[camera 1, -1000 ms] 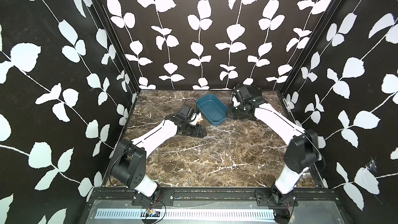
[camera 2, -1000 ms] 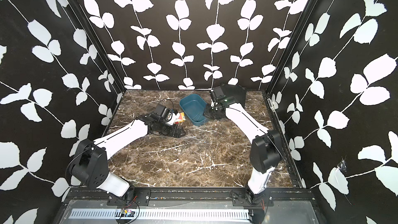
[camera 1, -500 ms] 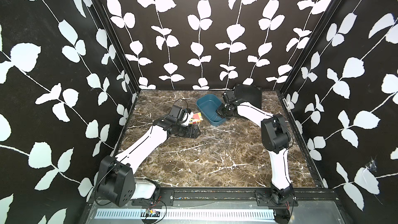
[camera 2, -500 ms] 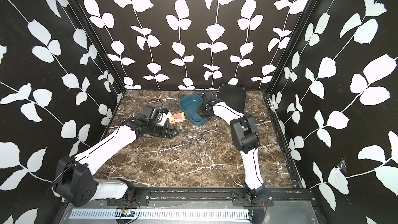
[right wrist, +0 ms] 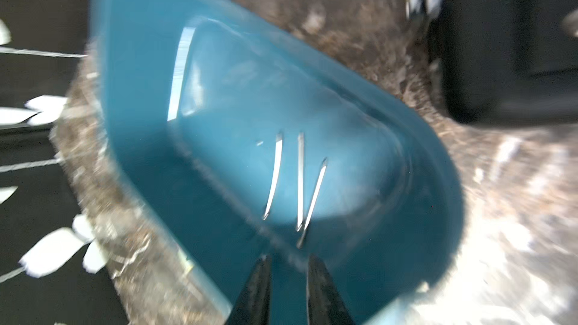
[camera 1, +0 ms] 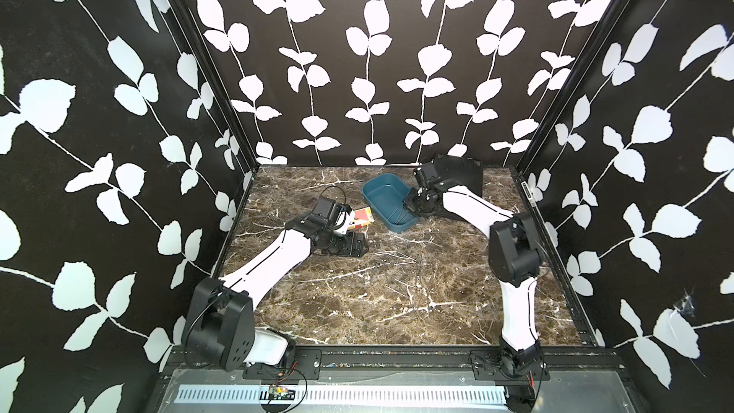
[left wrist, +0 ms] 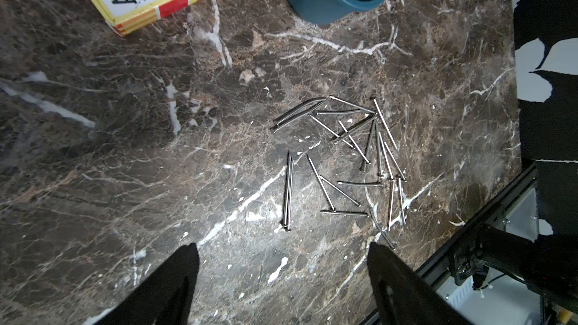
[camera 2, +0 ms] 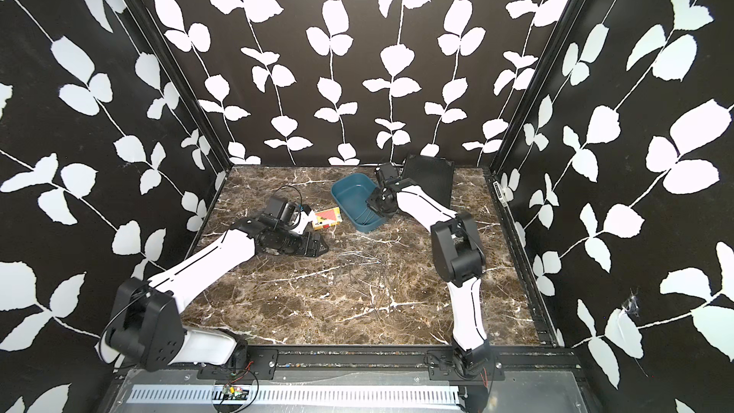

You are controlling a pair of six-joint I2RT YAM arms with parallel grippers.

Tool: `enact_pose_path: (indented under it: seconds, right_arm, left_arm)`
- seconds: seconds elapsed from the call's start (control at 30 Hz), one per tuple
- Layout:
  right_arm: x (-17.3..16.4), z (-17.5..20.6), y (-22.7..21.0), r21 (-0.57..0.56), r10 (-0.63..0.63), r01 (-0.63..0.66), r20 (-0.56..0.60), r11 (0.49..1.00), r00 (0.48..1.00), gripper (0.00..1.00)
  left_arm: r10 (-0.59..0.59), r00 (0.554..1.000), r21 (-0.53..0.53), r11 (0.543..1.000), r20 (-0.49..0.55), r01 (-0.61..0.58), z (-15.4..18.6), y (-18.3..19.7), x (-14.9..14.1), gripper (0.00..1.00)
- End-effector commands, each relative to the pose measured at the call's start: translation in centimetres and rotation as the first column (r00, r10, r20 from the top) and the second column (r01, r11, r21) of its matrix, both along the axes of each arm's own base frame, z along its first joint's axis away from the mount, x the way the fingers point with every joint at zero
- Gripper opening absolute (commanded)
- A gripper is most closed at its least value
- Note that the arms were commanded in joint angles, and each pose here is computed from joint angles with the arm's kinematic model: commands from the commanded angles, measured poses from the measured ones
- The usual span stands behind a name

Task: Put the nails on the desktop into the storage box
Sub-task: Place the nail in the storage box.

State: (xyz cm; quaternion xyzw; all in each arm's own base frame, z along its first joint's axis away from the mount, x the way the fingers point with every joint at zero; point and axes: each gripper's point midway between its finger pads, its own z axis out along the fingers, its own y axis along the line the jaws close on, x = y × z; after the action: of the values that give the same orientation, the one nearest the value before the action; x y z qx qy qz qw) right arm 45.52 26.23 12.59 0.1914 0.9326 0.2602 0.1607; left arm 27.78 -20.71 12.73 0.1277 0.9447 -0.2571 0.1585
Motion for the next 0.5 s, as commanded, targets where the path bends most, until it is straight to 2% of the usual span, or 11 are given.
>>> enact_pose_path:
  seconds: [0.0,0.13,0.27,0.43,0.47]
  right_arm:
    - [-2.8,4.4,-1.7,-0.063,0.107,-0.103,0.077,0.993,0.991,0.25]
    - [-7.3,3.7,-3.8,-0.183,0.240,-0.234,0.008,0.955,0.971,0.26]
    - [-12.0,1.2,-6.2,-0.323,0.349,-0.364,-0.104,0.874,0.931,0.26]
    - [-15.5,-1.7,-6.0,-0.357,0.438,-0.466,-0.160,0.810,0.885,0.26]
    - [-16.8,-3.4,-6.2,-0.364,0.458,-0.503,-0.208,0.784,0.864,0.26]
  left_arm:
    - [-0.004,0.999,-0.053,0.999,0.034,0.006,1.4,-1.1,1.2,0.86]
    - [-0.005,1.000,-0.063,0.998,0.028,0.007,1.2,-1.5,1.5,0.86]
    - [-0.027,0.999,-0.060,0.998,0.023,0.029,1.1,-2.3,1.4,0.86]
    - [-0.051,0.999,-0.053,0.997,0.014,0.052,0.9,-3.3,1.0,0.86]
    - [-0.054,0.998,-0.052,0.997,0.014,0.055,0.9,-3.4,0.9,0.86]
